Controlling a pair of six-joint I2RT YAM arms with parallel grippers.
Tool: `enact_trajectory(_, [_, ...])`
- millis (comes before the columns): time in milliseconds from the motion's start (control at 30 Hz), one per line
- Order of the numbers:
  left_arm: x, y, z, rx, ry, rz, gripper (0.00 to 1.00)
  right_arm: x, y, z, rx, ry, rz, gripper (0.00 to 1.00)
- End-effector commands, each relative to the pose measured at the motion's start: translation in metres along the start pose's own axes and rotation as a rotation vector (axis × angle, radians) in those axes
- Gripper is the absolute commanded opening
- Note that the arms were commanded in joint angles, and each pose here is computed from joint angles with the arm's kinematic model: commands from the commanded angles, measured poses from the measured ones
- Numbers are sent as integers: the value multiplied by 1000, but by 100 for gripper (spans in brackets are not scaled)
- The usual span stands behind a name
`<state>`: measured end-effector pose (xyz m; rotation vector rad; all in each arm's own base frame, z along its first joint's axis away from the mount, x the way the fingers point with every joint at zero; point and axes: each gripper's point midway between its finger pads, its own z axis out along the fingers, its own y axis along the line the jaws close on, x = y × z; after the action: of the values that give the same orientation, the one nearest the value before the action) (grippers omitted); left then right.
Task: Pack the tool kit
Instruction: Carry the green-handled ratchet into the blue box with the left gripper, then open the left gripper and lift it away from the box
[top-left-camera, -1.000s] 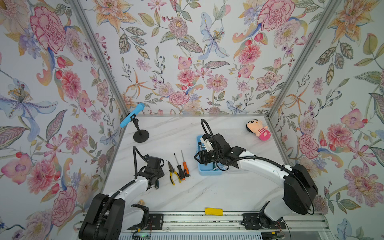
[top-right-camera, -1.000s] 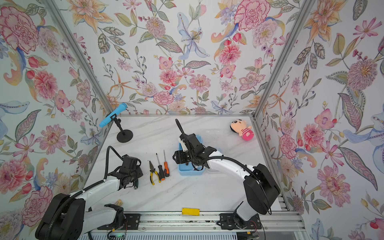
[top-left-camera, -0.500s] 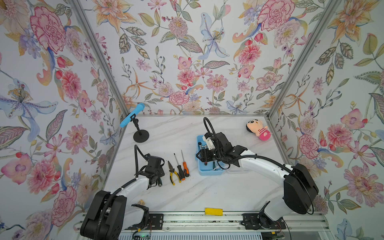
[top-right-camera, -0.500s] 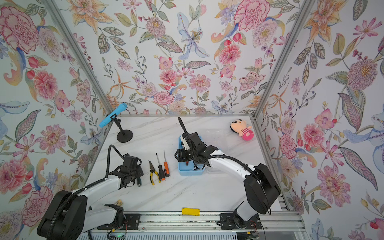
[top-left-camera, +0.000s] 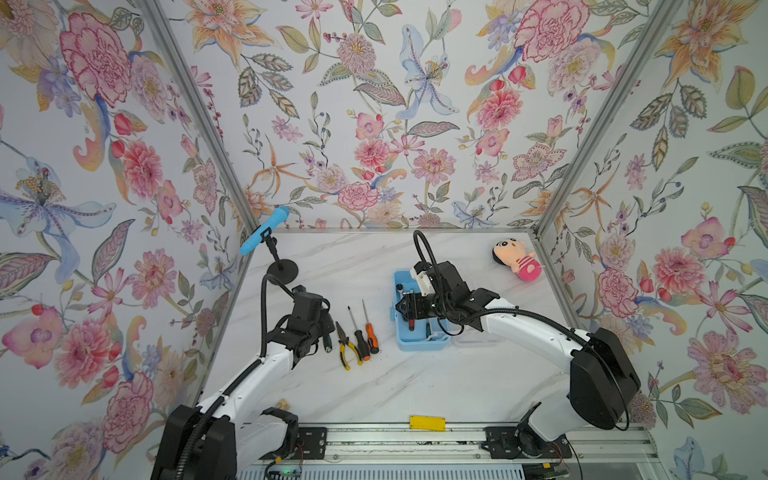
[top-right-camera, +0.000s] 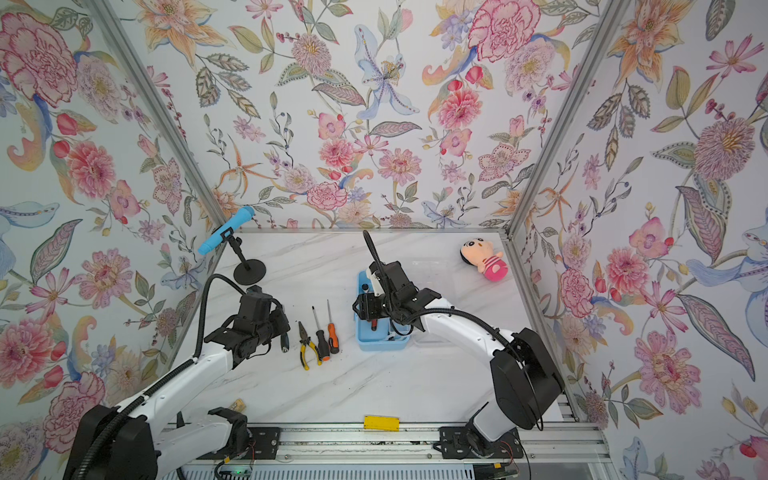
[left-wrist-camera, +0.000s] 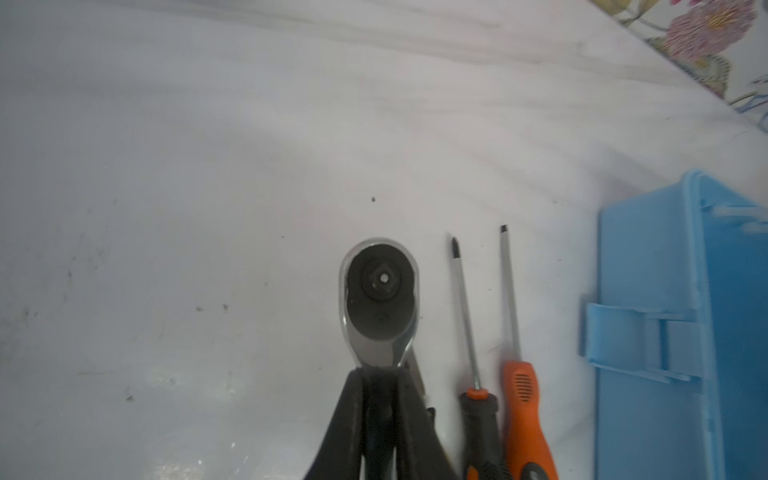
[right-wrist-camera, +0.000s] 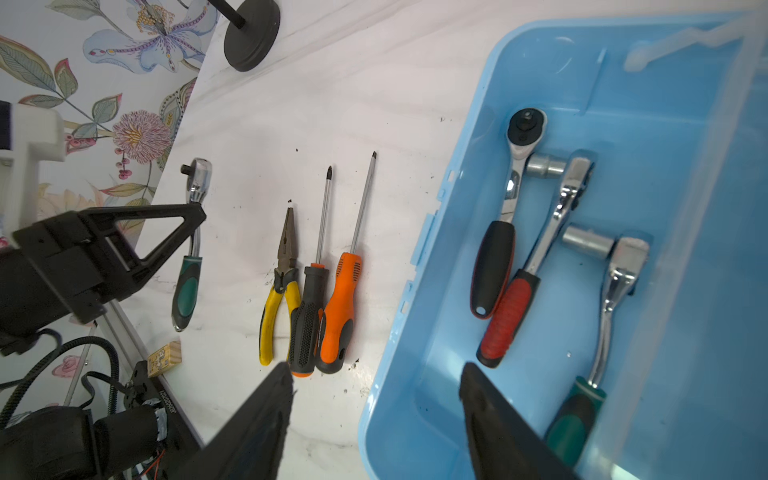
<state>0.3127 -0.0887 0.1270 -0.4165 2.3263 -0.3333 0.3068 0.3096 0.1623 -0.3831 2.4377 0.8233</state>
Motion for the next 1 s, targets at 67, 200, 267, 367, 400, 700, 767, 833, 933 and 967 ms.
enact_trajectory(67, [-35, -101, -31, 216, -83, 31, 0, -26, -2, -33, -12, -118, 24, 65])
enact_trajectory(200, [-33, -185, -32, 348, -91, 93, 0, -42, -23, -56, 14, -187, 74, 65])
enact_trajectory(267, [-25, -217, -22, 381, -73, 120, 0, -44, -27, -65, 17, -207, 83, 65])
enact_trajectory(367, [-9, -247, 4, 404, -34, 139, 0, -44, -33, -77, 24, -226, 89, 65])
enact_trajectory(400, [-4, -253, 13, 404, -21, 138, 0, -43, -35, -80, 28, -229, 91, 65])
enact_trajectory(700, [22, -278, 73, 398, 58, 144, 0, -38, -44, -92, 41, -246, 99, 65])
enact_trajectory(767, [30, -280, 83, 401, 77, 139, 0, -37, -46, -92, 42, -243, 101, 65])
enact_trajectory(833, [38, -280, 94, 390, 96, 138, 0, -36, -47, -91, 44, -240, 101, 65])
enact_trajectory(933, [48, -278, 107, 372, 116, 141, 0, -36, -47, -92, 44, -241, 102, 65])
enact_trajectory(967, [51, -277, 111, 366, 125, 141, 0, -35, -48, -91, 46, -239, 103, 65])
